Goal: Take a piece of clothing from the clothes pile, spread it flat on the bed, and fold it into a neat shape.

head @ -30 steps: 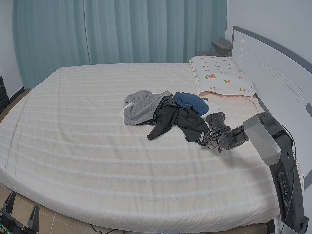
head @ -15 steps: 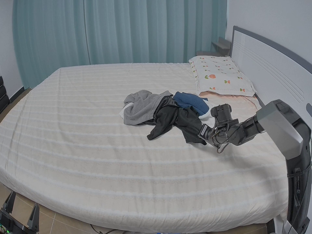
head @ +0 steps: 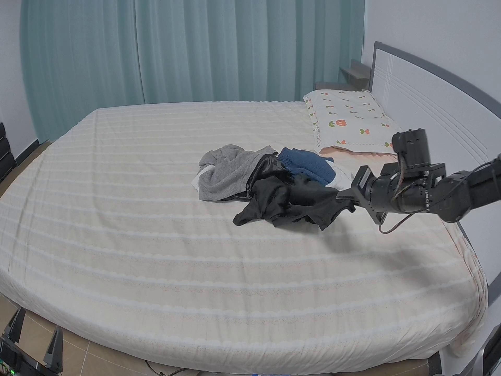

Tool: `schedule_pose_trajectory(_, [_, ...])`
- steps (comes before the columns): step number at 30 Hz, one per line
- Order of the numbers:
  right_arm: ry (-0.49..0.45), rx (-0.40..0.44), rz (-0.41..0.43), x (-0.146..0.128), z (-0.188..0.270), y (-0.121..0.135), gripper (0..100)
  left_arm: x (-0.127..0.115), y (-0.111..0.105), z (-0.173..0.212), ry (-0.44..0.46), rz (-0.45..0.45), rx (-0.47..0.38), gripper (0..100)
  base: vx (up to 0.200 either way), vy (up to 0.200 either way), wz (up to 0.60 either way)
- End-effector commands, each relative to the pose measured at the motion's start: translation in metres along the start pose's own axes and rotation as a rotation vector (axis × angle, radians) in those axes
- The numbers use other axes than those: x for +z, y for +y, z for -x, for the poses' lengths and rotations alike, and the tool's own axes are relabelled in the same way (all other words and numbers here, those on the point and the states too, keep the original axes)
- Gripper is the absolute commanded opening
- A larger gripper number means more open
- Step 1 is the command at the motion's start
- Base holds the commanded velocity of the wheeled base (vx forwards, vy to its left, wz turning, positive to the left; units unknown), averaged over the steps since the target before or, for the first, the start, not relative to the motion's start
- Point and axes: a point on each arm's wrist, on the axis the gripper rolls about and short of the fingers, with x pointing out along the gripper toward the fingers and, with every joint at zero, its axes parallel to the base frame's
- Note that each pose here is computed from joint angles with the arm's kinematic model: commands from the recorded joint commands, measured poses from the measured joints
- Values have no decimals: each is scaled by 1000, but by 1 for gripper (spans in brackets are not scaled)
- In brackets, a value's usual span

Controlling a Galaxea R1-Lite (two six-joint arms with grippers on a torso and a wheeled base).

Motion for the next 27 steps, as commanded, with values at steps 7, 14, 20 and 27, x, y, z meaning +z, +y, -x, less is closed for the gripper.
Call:
schedule_pose_trajectory(7, [-122,356,92,-3,130,72,0,-4,0,0,2,-14,-4,100,0,0,0])
schedule_pose_trajectory(14, [-85,399,110,-10,143,72,0,-4,0,0,-1,-17,-7,100,0,0,0])
schedule_pose_trajectory(20, [-102,445,126,-10,158,80,0,79,0,10,-192,139,-61,100,0,0,0])
schedule_pose_trajectory(27, [-60,463,137,-18,155,84,0,93,-8,-50,170,235,-253,100,0,0,0])
